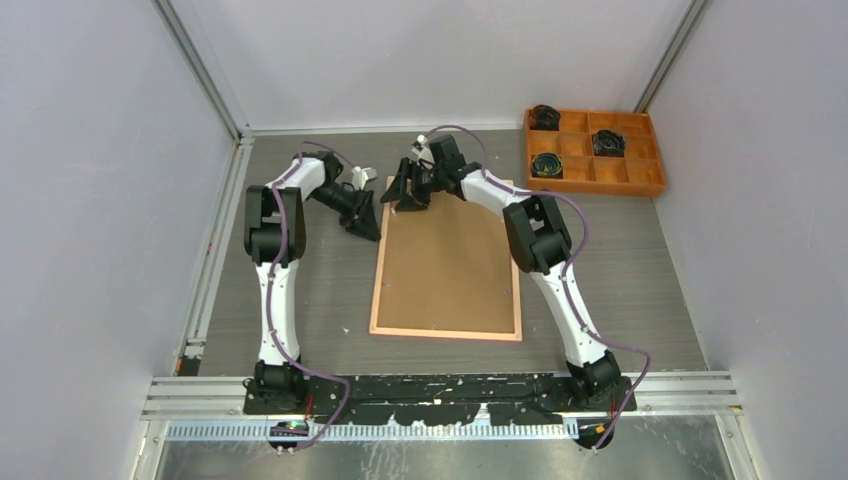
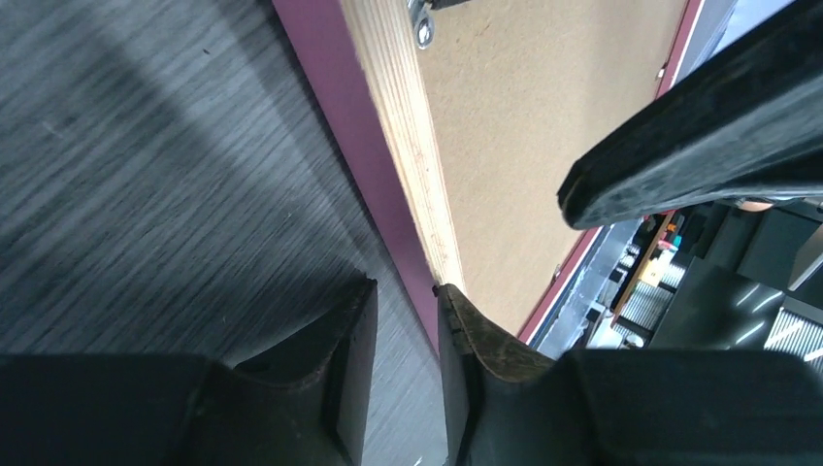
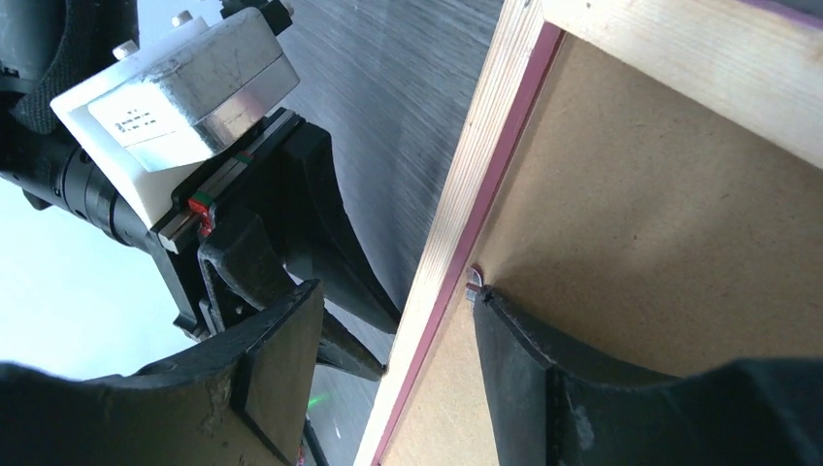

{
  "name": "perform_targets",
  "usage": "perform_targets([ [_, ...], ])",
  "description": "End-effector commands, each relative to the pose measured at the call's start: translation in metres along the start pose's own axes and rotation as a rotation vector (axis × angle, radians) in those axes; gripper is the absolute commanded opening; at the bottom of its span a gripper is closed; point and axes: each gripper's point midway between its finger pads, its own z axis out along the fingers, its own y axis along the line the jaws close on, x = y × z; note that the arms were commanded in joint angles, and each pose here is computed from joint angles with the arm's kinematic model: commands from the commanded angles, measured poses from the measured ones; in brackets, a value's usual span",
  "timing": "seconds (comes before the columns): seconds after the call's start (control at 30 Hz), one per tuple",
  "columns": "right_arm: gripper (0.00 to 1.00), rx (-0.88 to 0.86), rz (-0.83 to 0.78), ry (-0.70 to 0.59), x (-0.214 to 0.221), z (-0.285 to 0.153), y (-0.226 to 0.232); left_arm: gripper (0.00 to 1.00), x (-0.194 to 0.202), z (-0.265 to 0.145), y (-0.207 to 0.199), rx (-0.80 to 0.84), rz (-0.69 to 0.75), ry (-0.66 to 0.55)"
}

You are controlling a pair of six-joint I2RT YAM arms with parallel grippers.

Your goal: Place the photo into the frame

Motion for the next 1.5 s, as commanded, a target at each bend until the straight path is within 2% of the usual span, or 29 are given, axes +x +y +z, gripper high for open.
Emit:
perform_targets([
  [0.0,0.63,0.034,0.038,0.116,0.049,0.011,-0.012,0.33,-0.009,-0.005,-0.009,-0.017,0.061,-0.023],
  [0.13,0.63,0.027,0.049,0.097,0.067,0.009,-0.006,0.33,-0.007,-0.004,-0.008,-0.007,0.054,-0.017],
  [0.33,0.63,-0.033,0.061,0.054,0.073,0.002,0.009,0.26,-0.003,0.001,0.001,-0.022,0.028,0.001],
  [0.43,0.63,-0.004,0.04,0.001,0.055,-0.006,0.002,0.26,-0.007,0.002,0.0,-0.015,0.015,-0.008],
  [0.6,0.61,-0.026,0.035,-0.121,0.0,-0.031,-0.003,0.24,-0.008,0.004,0.002,-0.021,0.005,-0.011],
  [0.83,0.57,0.03,0.031,-0.081,-0.007,-0.022,-0.022,0.13,-0.003,0.01,0.009,-0.022,-0.014,0.002],
  [1.47,0.54,0.039,0.003,0.032,0.022,0.014,-0.024,0.09,-0.001,0.009,0.009,-0.03,0.0,-0.003],
])
